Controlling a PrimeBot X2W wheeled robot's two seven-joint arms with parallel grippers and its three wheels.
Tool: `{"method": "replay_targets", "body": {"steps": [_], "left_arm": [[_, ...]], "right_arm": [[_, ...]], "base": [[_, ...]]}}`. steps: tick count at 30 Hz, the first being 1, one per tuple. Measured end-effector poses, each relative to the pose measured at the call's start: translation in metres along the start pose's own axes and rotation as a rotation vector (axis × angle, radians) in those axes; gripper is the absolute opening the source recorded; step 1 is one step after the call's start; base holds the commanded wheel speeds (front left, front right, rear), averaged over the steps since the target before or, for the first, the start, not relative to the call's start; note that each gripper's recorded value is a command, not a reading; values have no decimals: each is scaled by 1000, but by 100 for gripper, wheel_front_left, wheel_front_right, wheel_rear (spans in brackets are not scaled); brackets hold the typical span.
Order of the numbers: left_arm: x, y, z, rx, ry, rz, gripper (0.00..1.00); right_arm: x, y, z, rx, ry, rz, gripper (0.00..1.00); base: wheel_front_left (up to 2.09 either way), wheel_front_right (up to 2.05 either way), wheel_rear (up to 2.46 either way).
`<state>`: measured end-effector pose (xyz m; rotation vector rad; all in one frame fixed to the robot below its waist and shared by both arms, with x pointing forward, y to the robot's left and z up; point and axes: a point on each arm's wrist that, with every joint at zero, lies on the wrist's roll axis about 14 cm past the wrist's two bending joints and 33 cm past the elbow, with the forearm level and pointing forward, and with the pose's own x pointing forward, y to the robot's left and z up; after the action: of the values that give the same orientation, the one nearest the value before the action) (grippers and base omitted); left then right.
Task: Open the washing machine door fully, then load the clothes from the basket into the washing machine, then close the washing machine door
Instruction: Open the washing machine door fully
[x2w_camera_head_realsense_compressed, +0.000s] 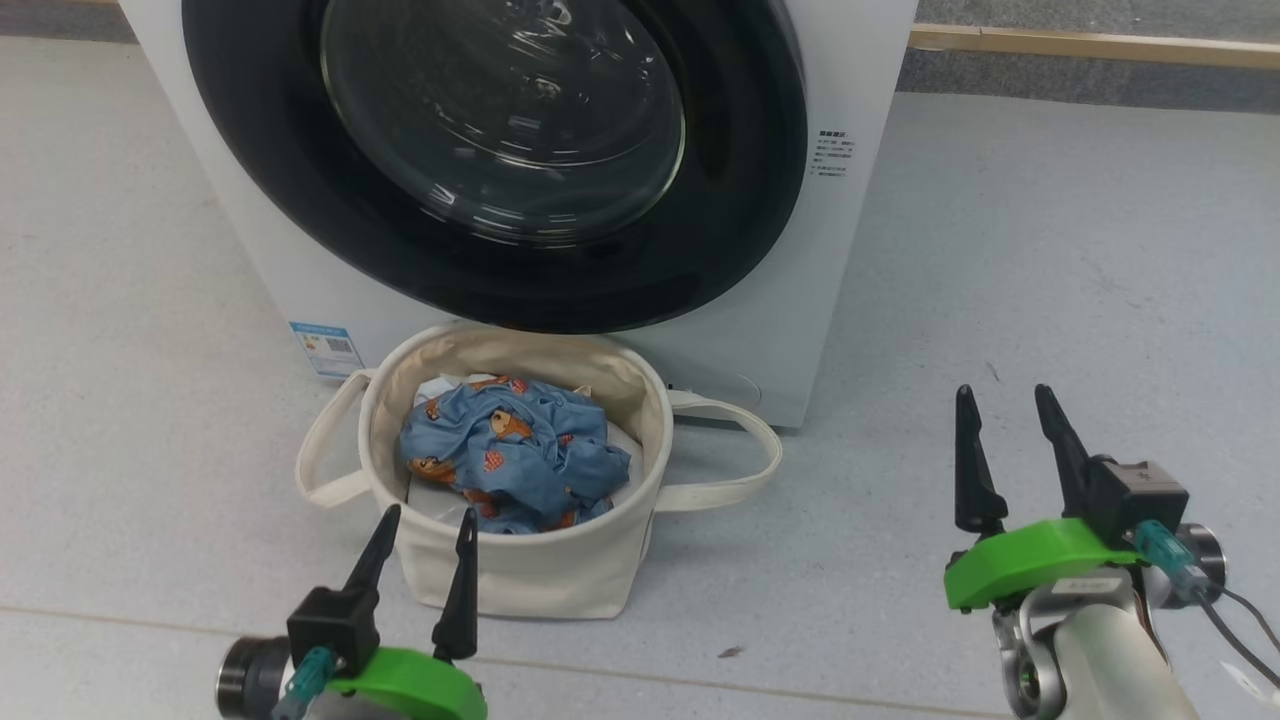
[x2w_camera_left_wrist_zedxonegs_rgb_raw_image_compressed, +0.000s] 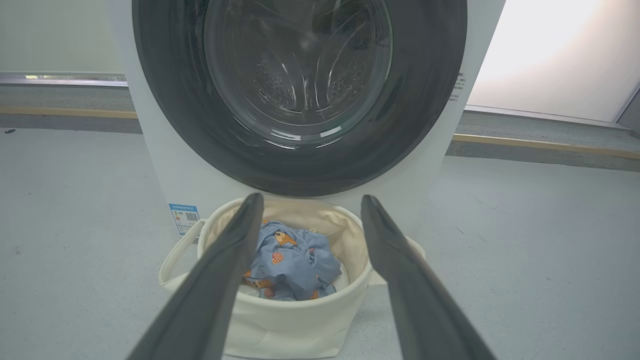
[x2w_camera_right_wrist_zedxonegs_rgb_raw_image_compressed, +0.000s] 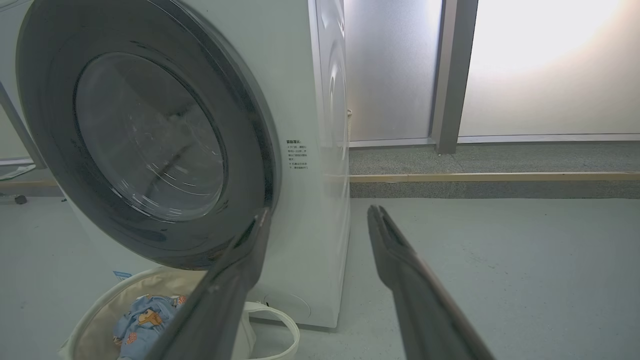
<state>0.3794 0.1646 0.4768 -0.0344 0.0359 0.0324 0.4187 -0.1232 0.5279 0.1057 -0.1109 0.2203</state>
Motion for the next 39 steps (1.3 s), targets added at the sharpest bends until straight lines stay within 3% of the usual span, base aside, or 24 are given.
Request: {"method": "replay_targets", "body": {"steps": [12,13,14,15,20,29,33,39], "left_arm": [[2,-1,-3,-2,9,-6,100],[3,-1,-4,-2,12,-5,100],[3,-1,-6,-2,16,-4,100],[3,0,-7,-2,20,-3,100],[5,0,-15,0,44,-1,100],[21,-6,-26,-6,74,-14,100],[29,-10,-34,-16,95,-19,100],[40,-7,-48,-29,135,-1,100]], "right_arm": [[0,-14,-7,28,14,-45,100],[0,-15,-8,39,16,-49,91],[1,-16,-9,55,17,-55,3],[1,-18,-12,81,22,-66,0],[3,-35,-40,343,72,-170,0],[56,-26,-74,1065,173,-282,0],[93,-18,-66,1214,192,-232,0],[148,-19,-47,1334,210,-118,0]], "base": [[0,0,0],[0,0,0],[0,0,0],[0,0,0],[0,0,0],[0,0,0],[0,0,0],[0,0,0]]}}
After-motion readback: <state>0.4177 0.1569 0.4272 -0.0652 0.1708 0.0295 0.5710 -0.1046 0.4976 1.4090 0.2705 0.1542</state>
